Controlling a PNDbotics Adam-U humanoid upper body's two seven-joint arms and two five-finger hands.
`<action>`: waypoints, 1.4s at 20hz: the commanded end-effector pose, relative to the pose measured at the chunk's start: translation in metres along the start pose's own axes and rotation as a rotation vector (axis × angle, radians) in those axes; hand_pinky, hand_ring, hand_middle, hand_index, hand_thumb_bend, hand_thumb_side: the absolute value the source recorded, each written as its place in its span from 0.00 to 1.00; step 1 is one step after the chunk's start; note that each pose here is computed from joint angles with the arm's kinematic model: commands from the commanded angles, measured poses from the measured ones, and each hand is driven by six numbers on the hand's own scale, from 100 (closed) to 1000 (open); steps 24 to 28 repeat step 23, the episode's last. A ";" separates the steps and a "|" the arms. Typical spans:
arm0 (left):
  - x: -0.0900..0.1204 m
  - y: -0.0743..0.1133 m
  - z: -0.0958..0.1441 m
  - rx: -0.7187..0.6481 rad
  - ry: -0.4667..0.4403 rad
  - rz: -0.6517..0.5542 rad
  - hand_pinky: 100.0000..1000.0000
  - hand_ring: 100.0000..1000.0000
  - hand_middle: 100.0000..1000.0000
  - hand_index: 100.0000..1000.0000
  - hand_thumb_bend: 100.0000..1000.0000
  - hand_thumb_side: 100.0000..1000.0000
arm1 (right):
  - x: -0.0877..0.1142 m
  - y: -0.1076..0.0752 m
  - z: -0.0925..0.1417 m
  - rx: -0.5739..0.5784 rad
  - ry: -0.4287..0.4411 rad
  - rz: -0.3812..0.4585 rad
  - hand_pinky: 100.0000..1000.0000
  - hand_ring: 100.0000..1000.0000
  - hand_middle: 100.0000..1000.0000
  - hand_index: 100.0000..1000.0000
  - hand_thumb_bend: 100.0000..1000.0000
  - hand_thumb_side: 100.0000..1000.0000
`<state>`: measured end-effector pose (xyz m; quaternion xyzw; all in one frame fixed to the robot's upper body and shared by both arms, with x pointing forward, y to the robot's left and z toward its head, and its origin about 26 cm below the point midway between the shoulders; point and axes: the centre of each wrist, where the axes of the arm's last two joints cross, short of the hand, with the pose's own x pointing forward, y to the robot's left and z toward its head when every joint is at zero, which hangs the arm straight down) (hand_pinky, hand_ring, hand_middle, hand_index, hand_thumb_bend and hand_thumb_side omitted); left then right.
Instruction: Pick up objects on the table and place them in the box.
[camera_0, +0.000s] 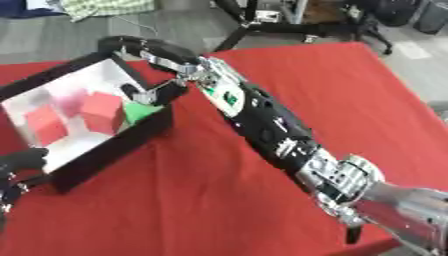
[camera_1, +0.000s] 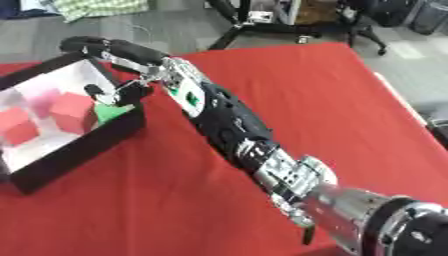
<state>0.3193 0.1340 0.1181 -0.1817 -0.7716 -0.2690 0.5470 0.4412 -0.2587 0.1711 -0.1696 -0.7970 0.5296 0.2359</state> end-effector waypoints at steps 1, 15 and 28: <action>0.002 0.009 0.005 0.055 -0.005 -0.016 0.80 1.00 0.75 0.65 0.00 0.86 | 0.008 -0.023 0.008 -0.048 -0.066 0.044 1.00 0.90 0.92 0.99 0.00 0.28; -0.017 0.040 0.049 0.287 0.084 -0.060 0.79 1.00 0.75 0.65 0.00 0.85 | 0.053 0.020 0.072 -0.353 -0.035 -0.239 1.00 0.84 0.80 0.91 0.00 0.41; -0.017 0.046 0.062 0.322 0.095 -0.098 0.79 1.00 0.75 0.65 0.00 0.85 | 0.070 0.055 0.121 -0.478 0.181 -0.478 1.00 0.83 0.76 0.88 0.00 0.41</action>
